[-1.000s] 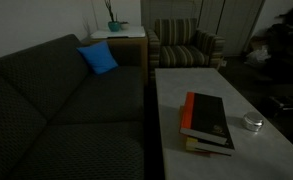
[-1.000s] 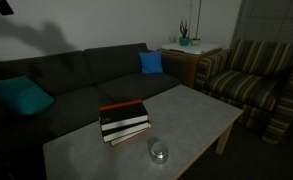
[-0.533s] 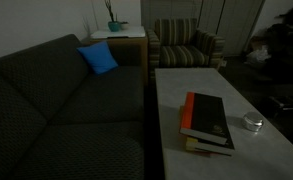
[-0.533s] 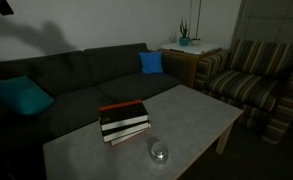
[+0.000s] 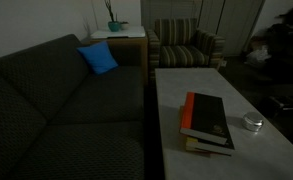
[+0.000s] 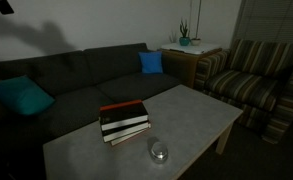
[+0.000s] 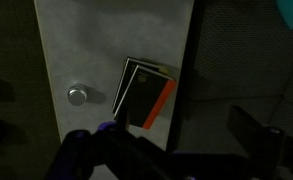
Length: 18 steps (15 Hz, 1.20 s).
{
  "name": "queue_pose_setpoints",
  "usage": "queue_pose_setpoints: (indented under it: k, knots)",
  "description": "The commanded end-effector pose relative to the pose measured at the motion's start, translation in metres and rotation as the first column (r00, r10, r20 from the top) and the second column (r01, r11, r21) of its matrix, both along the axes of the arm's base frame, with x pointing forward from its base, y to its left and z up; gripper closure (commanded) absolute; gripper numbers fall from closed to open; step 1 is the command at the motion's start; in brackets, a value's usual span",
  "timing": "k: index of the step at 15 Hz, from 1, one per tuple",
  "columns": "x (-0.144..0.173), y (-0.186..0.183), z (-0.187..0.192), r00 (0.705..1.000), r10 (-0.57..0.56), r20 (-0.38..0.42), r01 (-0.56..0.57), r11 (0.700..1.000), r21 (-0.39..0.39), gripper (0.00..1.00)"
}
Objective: Take off the lid from the silver object
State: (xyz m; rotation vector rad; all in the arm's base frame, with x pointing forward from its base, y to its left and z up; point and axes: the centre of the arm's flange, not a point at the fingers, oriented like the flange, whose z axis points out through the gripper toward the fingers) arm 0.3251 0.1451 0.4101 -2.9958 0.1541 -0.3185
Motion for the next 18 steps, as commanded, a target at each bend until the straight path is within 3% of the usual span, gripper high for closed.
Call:
queue_pose_setpoints:
  k: [1, 11, 18]
  knots:
    - [0.005, 0.0, 0.002, 1.0, 0.007, -0.007, -0.007, 1.0, -0.004, 0.0]
    - [0.041, -0.014, 0.008, 0.999, 0.006, -0.037, -0.008, 0.998, -0.055, 0.0]
    - [0.102, -0.05, -0.007, 0.983, -0.006, -0.185, -0.004, 0.999, -0.052, 0.0]
